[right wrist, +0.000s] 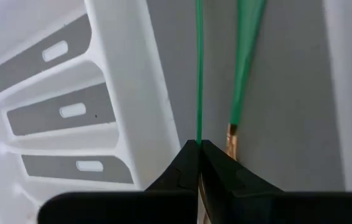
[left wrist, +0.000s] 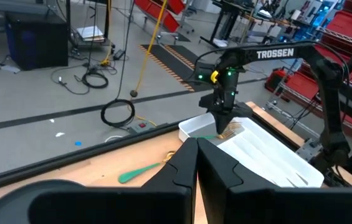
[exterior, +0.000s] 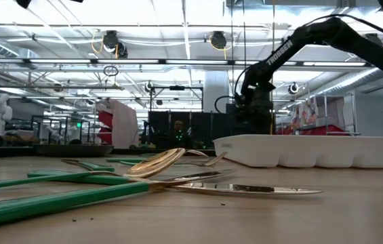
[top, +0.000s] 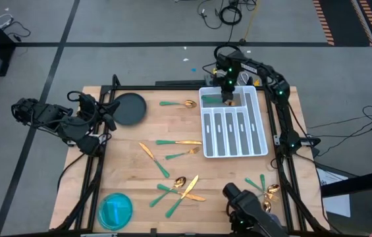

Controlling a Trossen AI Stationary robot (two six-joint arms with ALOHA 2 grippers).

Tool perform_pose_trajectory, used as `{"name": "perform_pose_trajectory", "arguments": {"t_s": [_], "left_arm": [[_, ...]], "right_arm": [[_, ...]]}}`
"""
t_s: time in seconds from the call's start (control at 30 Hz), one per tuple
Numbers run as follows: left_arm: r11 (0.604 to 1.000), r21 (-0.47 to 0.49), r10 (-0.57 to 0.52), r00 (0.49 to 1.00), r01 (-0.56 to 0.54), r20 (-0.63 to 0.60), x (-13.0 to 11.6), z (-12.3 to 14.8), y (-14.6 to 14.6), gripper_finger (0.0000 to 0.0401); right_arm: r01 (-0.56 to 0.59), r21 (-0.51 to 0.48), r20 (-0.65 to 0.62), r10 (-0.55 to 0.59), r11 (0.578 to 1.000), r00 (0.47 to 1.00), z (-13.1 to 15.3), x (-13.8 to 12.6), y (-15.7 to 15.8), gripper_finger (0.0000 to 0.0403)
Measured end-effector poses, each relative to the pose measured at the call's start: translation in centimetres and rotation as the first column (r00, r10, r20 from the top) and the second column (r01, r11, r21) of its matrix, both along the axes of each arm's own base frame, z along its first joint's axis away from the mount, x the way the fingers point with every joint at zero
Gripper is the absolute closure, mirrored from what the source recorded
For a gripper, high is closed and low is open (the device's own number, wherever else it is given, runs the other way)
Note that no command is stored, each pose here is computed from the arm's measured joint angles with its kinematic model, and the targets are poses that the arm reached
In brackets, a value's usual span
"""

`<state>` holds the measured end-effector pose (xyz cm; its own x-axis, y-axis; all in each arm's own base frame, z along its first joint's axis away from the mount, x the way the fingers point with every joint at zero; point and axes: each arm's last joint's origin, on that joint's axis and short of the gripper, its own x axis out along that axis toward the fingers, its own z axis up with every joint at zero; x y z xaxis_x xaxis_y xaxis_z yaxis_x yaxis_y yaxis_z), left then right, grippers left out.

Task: Sort silverware
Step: Put the green fork into the silverware tray

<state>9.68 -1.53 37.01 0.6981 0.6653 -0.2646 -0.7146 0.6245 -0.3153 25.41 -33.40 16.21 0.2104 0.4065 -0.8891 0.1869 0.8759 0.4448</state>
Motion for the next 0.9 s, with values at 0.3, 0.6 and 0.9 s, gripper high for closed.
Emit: {"name": "perform_pose_trajectory", "arguments": {"t_s": [0.3,0.6,0.9], "left_arm": [[1.000,-0.001,0.000,1.000,0.000,0.001,0.00,0.00,0.00,0.0383],[1.000,-0.001,0.000,1.000,0.000,0.002,0.01,0.01,-0.01,0.0383],[1.000,0.000,0.001,1.000,-0.001,0.002,0.00,0.02,0.00,0.0383]], "right_arm": [[0.035,0.019,-0.025,-0.035,0.999,0.999,-0.14,0.02,0.08,0.0403],[0.050,0.009,-0.030,-0.050,0.999,0.998,-0.16,0.07,-0.01,0.0359],[0.020,-0.096,-0.082,-0.028,0.995,0.996,-0.07,0.29,-0.40,0.0276]]}}
